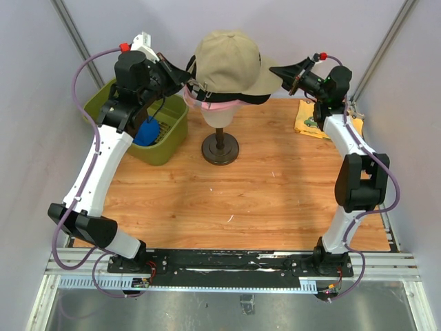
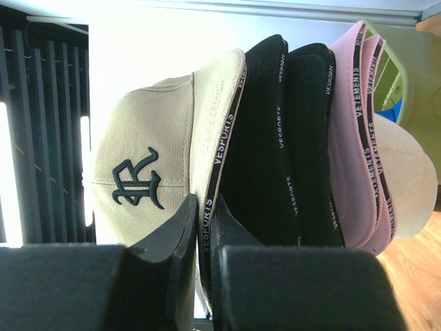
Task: Stack the hats
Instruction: Stack the hat on the hat.
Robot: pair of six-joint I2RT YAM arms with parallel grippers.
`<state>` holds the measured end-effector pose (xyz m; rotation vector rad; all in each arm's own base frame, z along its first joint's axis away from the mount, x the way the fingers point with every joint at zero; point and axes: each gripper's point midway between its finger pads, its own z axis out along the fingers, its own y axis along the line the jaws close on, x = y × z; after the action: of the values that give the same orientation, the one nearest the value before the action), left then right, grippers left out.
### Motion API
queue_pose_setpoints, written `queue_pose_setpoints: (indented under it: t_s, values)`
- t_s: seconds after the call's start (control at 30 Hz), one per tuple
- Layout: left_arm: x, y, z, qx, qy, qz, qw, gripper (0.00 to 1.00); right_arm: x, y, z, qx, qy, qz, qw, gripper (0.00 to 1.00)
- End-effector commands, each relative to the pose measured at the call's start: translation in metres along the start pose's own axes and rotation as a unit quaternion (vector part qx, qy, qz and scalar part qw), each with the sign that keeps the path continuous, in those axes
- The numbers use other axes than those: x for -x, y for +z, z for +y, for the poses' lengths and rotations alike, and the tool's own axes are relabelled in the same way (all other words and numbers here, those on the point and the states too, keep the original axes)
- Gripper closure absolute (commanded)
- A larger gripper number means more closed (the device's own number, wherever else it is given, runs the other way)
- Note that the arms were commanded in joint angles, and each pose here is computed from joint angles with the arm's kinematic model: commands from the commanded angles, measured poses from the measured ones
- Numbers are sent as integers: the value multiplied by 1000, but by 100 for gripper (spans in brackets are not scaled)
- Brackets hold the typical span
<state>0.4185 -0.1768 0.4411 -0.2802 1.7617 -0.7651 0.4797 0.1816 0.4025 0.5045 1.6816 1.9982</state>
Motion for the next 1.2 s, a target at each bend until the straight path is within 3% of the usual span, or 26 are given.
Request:
queue_pose_setpoints:
  t_s: [0.0, 0.57, 1.03, 1.17]
  values:
    - [-52, 11, 78, 124, 21, 86, 988, 99, 24, 1, -79, -75, 47, -38, 995, 99]
    - [-78, 39, 111, 146, 7, 117, 982, 100, -3, -9, -127, -119, 56, -28, 991, 99]
    - [-75, 52, 120, 144, 1, 112, 983, 99, -26, -12, -119, -144, 17, -34, 989, 99]
    - [-64, 54, 110, 131, -8, 97, 987, 99, -27, -9, -107, -134, 4, -36, 990, 88]
